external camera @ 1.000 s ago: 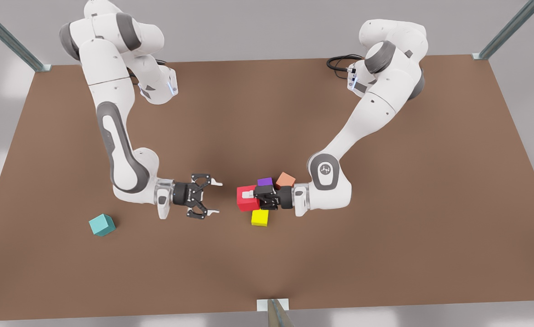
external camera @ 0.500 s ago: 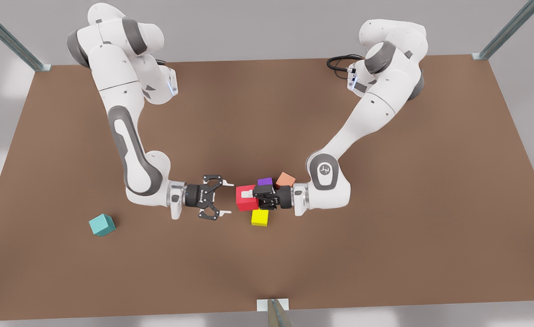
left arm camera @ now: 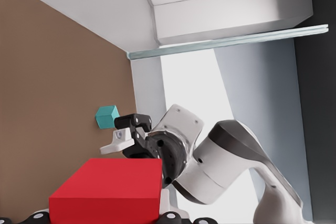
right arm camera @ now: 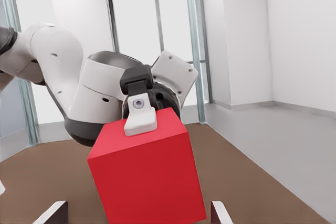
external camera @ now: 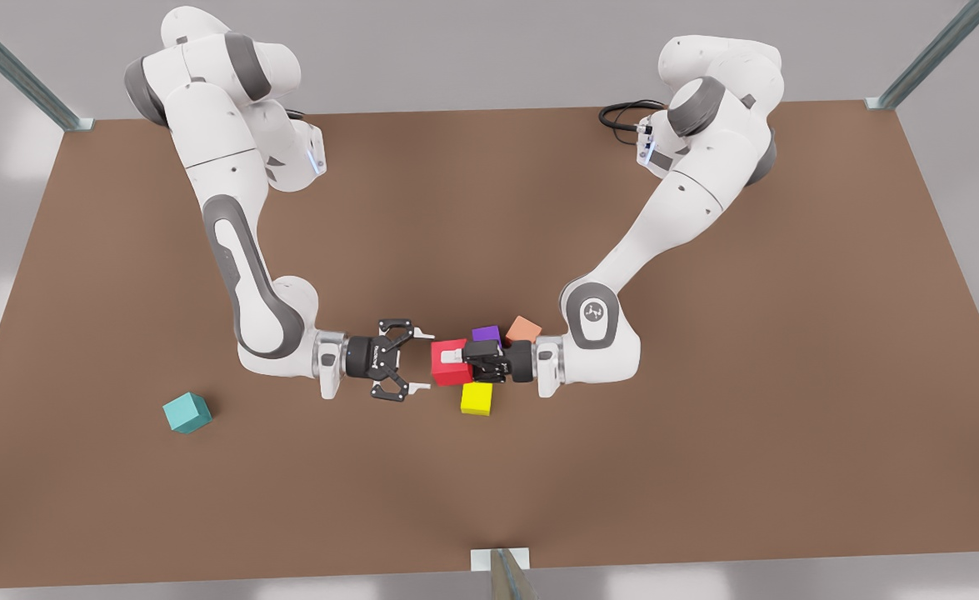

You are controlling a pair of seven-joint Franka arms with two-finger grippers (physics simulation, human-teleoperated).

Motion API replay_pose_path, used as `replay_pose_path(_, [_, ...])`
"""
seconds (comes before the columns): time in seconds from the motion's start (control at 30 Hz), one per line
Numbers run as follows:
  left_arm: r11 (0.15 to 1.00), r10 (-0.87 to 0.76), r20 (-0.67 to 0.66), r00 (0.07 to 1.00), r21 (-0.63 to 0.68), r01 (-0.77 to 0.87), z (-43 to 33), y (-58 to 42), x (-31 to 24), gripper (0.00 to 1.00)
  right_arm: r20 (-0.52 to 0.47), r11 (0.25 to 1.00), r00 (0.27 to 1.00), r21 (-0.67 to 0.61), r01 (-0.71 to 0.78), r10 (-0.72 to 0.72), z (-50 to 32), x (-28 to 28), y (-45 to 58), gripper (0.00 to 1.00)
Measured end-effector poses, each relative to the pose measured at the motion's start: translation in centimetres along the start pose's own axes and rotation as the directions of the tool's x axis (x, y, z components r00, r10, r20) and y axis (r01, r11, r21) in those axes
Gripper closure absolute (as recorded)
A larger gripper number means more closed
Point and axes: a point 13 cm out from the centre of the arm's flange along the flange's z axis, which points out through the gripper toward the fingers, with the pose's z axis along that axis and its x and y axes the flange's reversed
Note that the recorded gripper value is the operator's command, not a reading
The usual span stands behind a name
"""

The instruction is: Pick up red wooden cube and pass to hand red wooden cube and place in blue wooden cube

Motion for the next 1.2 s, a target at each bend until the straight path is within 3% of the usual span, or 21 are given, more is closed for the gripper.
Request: replay_pose_path(1.2, [0.999, -0.046, -0.008, 0.999, 0.004, 0.046, 1.3, 0.0, 0.7, 0.31, 0.051, 0.999, 0.998, -0.022, 0.045, -0.044, 3.0, -2.3, -0.2, 0.0])
